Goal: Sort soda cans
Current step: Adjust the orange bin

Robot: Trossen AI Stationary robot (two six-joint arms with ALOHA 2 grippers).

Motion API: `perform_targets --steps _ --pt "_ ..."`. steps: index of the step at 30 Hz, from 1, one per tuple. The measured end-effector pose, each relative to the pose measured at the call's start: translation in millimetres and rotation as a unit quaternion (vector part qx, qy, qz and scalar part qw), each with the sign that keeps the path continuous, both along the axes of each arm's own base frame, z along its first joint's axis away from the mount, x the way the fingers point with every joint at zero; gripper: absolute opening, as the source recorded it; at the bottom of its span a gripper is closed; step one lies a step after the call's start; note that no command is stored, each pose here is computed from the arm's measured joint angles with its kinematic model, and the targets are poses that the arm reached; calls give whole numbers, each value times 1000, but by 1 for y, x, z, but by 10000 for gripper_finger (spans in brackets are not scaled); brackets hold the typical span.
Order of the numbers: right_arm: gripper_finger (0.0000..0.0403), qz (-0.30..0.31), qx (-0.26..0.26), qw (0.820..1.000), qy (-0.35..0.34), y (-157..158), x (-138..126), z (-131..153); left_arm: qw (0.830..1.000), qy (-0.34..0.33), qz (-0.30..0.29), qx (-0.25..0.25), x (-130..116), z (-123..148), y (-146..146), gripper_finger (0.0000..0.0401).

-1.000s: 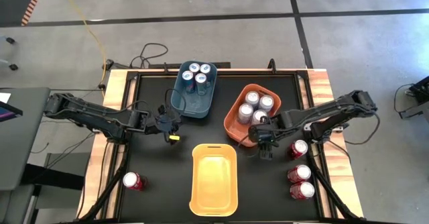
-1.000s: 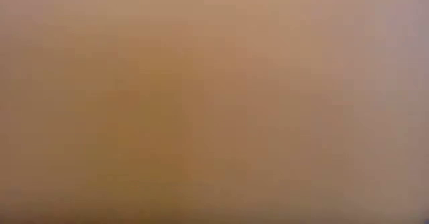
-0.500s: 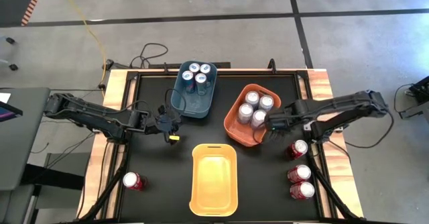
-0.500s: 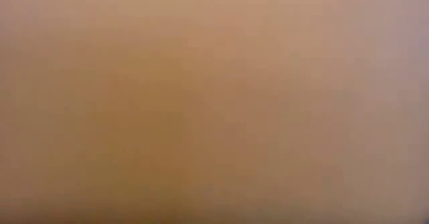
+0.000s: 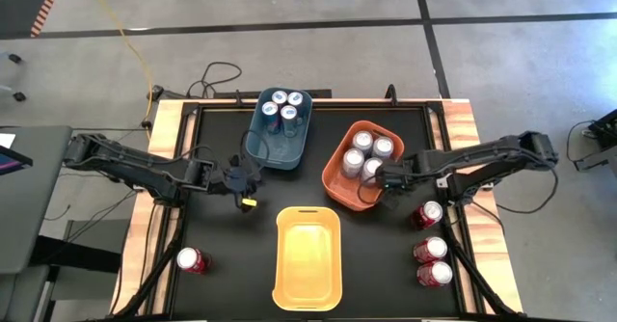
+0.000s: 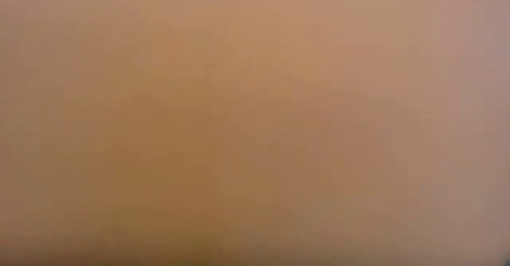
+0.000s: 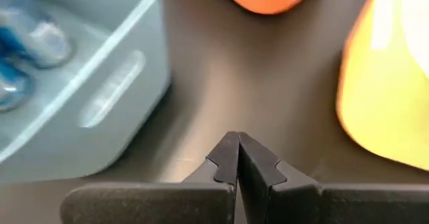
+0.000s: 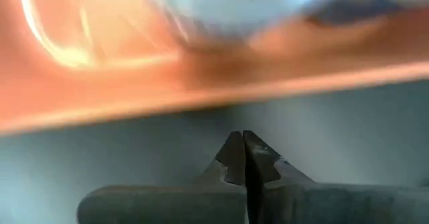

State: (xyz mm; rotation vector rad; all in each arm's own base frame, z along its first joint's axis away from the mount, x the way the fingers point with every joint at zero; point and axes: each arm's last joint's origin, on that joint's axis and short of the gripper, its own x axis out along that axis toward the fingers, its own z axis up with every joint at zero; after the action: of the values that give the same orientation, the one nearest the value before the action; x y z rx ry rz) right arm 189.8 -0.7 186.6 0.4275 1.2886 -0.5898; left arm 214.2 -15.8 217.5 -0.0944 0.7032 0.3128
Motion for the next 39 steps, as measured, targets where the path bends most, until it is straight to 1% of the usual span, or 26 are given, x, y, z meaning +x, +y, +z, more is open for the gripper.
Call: perform_targets --steps 2,6,10,13,20,25,31,36,39 --pt "12 7 -3 1000 -21 -1 3 -3 1000 1 -8 -8 0 0 -1 0" --pt "13 21 -11 998 -56 -7 10 -3 1000 1 -8 -9 0 0 -1 0" --pt "11 28 -20 996 -88 -17 16 -1 1000 1 -8 -9 0 0 -1 0" --pt "11 33 -37 993 -104 -27 20 0 1000 1 -8 -9 0 0 -1 0" --pt "10 35 -62 994 -84 -53 20 -4 1000 1 -8 -9 0 0 -1 0" --pt "10 46 -93 991 -90 -74 21 -5 1000 0 -9 -9 0 0 -1 0" --pt "10 56 -129 985 -104 -102 28 -12 1000 -1 -9 -9 0 0 -1 0" --pt "10 65 -148 982 -97 -124 35 -23 1000 -2 -8 -8 1 0 -1 0" --pt "10 54 -157 981 -100 -139 41 -26 1000 -5 -11 -5 1 1 -1 0"
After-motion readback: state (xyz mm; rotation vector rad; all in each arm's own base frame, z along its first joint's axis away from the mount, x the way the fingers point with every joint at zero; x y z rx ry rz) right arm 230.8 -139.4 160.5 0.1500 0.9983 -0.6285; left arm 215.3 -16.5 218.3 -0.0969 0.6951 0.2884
